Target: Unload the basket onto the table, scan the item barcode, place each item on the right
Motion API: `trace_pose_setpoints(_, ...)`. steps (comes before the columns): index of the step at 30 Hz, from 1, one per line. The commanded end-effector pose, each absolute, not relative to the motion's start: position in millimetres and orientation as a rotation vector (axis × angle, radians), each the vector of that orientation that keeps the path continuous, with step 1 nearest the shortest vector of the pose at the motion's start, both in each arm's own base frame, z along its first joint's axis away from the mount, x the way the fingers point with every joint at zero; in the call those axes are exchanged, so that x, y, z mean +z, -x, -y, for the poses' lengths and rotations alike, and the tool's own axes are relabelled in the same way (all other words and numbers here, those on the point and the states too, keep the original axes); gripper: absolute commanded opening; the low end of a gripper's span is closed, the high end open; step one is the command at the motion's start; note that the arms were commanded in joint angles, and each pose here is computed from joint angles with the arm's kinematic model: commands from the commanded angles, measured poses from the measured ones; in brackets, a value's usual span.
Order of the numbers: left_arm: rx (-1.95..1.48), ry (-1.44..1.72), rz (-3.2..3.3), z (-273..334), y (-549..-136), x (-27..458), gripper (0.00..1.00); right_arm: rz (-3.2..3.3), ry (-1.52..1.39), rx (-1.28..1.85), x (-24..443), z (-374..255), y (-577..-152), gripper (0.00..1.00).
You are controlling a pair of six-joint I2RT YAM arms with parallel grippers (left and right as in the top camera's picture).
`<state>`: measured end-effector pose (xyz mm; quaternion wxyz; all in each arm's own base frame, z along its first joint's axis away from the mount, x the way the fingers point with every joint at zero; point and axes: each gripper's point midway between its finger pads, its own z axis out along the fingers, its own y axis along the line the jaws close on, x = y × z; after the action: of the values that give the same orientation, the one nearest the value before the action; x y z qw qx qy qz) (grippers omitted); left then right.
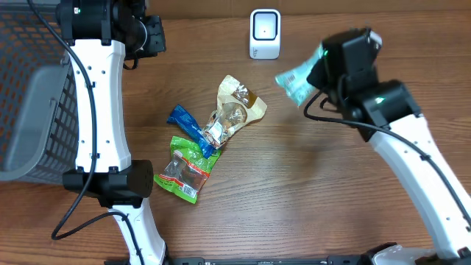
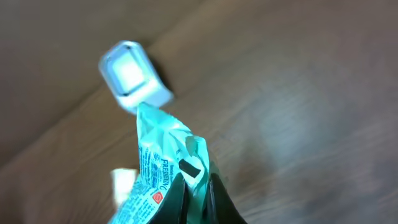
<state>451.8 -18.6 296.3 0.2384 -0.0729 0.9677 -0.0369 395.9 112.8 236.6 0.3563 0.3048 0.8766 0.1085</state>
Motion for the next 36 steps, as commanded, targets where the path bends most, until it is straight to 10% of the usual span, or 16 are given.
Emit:
trace_pose_setpoints(1,-0.106,0.212,-2.657,22.5,-454.0,292.6,0.07,-2.188,-1.154,0.301,179.1,-100.7,-381.0,0.04)
trace_pose_setpoints(12,-0.107,0.218,-2.659,22.5,-453.4,292.3,0.05,-2.194,-1.274,0.536,80.5,-120.3,-362.8,0.15)
trace_pose_setpoints(20,-0.106,0.217,-2.658,22.5,-453.6,292.4,0.04,-2.457,-0.997,0.716,77.0,-161.3,-344.5,0.65)
trace_pose_setpoints(22,-0.106,0.217,-2.659,22.5,-453.4,292.3,0.04,-2.519,-0.531,0.698,93.3,-163.9,-354.7,0.78)
trace_pose_setpoints(36,-0.127,0.244,-2.654,25.6,-454.1,292.8,0.04,-2.653,0.167,0.767,100.6,-98.3,-380.2,0.87)
